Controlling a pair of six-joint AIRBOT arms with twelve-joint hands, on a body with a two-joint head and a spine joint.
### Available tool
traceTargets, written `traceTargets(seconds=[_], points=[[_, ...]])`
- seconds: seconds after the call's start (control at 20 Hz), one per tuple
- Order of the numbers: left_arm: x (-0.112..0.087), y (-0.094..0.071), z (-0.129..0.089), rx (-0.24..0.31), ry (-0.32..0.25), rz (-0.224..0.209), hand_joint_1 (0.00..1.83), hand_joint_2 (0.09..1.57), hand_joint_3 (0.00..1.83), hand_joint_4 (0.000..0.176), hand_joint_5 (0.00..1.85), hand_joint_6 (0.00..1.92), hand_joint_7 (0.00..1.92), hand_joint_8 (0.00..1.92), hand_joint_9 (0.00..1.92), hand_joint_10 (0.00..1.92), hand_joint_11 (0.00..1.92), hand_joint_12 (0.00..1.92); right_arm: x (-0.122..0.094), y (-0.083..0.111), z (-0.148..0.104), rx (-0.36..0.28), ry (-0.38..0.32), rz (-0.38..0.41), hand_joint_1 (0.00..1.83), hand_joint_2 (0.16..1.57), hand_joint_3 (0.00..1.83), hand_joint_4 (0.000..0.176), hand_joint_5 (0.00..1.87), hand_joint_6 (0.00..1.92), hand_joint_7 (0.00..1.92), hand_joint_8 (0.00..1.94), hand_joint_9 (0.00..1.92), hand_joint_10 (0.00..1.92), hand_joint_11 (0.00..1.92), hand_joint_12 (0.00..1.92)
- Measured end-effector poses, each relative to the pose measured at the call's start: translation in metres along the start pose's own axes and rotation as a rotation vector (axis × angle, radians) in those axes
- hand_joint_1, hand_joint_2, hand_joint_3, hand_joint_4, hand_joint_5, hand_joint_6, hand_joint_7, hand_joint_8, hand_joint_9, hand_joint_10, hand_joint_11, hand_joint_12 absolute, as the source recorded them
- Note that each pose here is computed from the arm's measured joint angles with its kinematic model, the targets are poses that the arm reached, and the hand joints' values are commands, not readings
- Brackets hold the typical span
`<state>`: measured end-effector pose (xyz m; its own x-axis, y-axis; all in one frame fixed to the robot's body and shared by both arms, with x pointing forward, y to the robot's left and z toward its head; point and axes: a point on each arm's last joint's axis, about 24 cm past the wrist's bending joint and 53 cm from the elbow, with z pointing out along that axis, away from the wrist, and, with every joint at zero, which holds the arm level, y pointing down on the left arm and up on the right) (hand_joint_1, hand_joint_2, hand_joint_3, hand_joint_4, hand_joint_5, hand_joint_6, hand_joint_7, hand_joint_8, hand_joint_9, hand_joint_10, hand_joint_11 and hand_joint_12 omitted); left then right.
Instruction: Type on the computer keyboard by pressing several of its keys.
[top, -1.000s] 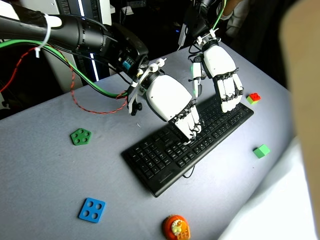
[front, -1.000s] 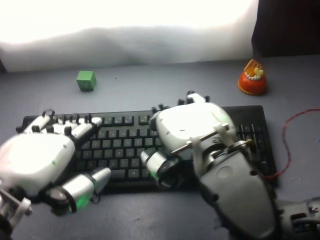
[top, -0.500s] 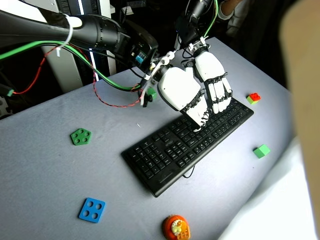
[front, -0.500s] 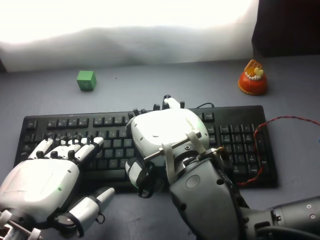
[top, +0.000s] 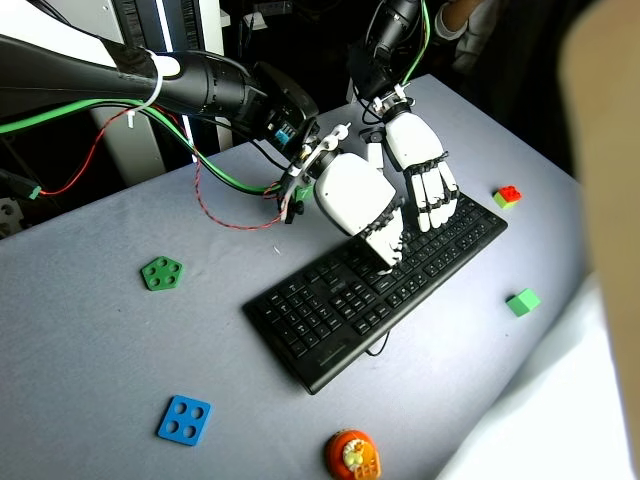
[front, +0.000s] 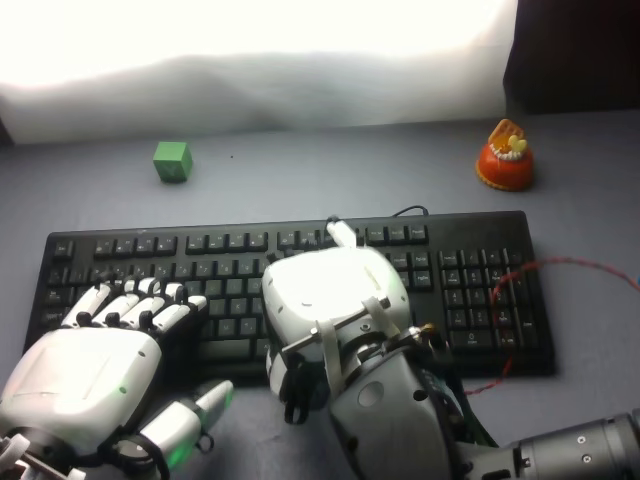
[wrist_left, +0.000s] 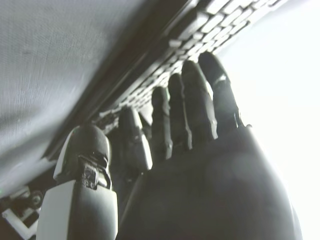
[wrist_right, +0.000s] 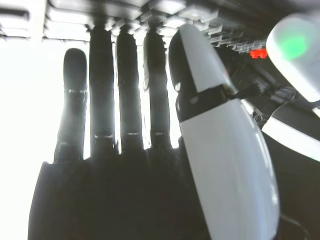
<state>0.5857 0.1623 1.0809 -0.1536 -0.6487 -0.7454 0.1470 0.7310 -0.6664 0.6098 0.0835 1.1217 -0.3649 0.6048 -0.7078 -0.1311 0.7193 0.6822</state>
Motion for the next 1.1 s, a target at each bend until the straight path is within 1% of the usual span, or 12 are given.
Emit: traceTargets(seconds=[0.05,0.15,0.3,0.4,0.45,0.5,0.55,0.6,0.7,0.9,1.0,1.1], points=[[-0.0015,0.0001,0.0007,0.002,-0.007,-0.001,0.28,1.37,0.0,0.0,0.51,0.02,0.36,0.01,0.21,0.01,0.0,0.34,0.0001,-0.0002,0.0,0.0,0.0,0.001,1.03,1.25,0.01,0.0,0.72,1.36,0.85,0.04,0.72,0.03,0.0,1.45],[-0.0021,-0.0003,0.001,0.005,-0.014,-0.005,0.35,1.35,0.0,0.0,0.42,0.0,0.47,0.02,0.27,0.01,0.0,0.31,-0.002,-0.001,0.0003,0.004,-0.008,0.001,0.94,1.26,0.01,0.0,0.53,0.46,0.86,0.01,0.81,0.06,0.0,1.42],[-0.0017,-0.0017,0.0008,0.009,-0.014,-0.003,0.37,1.35,0.0,0.029,0.21,0.0,0.46,0.0,0.35,0.02,0.0,0.38,-0.0032,-0.001,0.0006,0.005,-0.012,0.001,0.89,1.29,0.0,0.0,0.59,0.09,0.77,0.0,0.8,0.04,0.11,1.41],[-0.0017,-0.0017,0.0009,0.01,-0.014,-0.003,0.35,1.35,0.0,0.035,0.29,0.02,0.37,0.0,0.35,0.01,0.0,0.68,-0.0026,-0.0012,0.0004,0.007,-0.011,0.004,0.91,1.27,0.0,0.0,0.78,0.09,0.7,0.0,0.65,0.0,0.1,1.43],[-0.0018,-0.0016,0.0009,0.009,-0.014,-0.002,0.3,1.36,0.0,0.013,0.42,0.05,0.31,0.0,0.23,0.0,0.0,0.59,-0.0017,-0.0013,0.0001,0.009,-0.009,0.006,1.01,1.23,0.03,0.0,0.77,1.05,0.69,0.0,0.54,0.03,0.02,1.44],[-0.0014,-0.001,0.0013,0.008,-0.012,-0.001,0.24,1.38,0.01,0.0,0.58,0.06,0.27,0.0,0.14,0.0,0.0,0.35,0.0005,-0.0023,-0.0002,0.015,-0.002,0.013,1.01,1.25,0.01,0.0,0.73,1.34,0.68,0.0,0.48,0.01,0.0,1.38],[-0.0014,-0.0009,0.0013,0.008,-0.012,-0.001,0.24,1.38,0.01,0.0,0.58,0.06,0.27,0.0,0.14,0.0,0.0,0.35,0.0006,-0.0027,-0.0002,0.017,-0.002,0.014,1.01,1.25,0.01,0.0,0.73,1.34,0.68,0.0,0.48,0.01,0.0,1.38],[-0.0018,-0.0011,0.0013,0.009,-0.014,-0.002,0.25,1.38,0.01,0.0,0.64,0.07,0.28,0.0,0.09,0.01,0.0,0.13,0.0008,-0.0028,-0.0002,0.017,-0.001,0.015,0.86,1.28,0.01,0.0,0.69,0.72,0.66,0.0,0.45,0.0,0.0,1.24],[-0.0042,-0.0013,0.0017,0.009,-0.022,-0.01,0.26,1.37,0.0,0.0,0.45,0.0,0.31,0.01,0.14,0.02,0.0,0.0,0.0018,-0.0024,-0.0002,0.016,0.003,0.016,0.83,1.3,0.0,0.0,0.66,0.17,0.67,0.0,0.5,0.01,0.0,1.09],[0.0,0.0009,0.0017,0.0,-0.005,-0.012,0.31,1.36,0.0,0.04,0.23,0.0,0.32,0.0,0.24,0.01,0.0,0.19,0.002,-0.0025,-0.0002,0.016,0.003,0.015,0.82,1.32,0.01,0.0,0.59,0.03,0.61,0.0,0.51,0.0,0.0,1.35],[0.0001,0.0009,0.0017,0.0,-0.005,-0.012,0.3,1.35,0.0,0.0,0.37,0.03,0.25,0.0,0.16,0.0,0.0,0.23,0.0022,-0.0027,-0.0002,0.017,0.004,0.017,0.82,1.32,0.0,0.0,0.79,0.06,0.62,0.0,0.39,0.0,0.0,1.15],[0.0008,0.0006,0.0018,0.001,-0.002,-0.011,0.21,1.38,0.01,0.0,0.58,0.05,0.27,0.01,0.09,0.0,0.0,0.05,0.0025,-0.0026,-0.0002,0.016,0.005,0.019,0.83,1.28,0.0,0.0,0.89,0.05,0.64,0.01,0.39,0.01,0.0,0.98]])
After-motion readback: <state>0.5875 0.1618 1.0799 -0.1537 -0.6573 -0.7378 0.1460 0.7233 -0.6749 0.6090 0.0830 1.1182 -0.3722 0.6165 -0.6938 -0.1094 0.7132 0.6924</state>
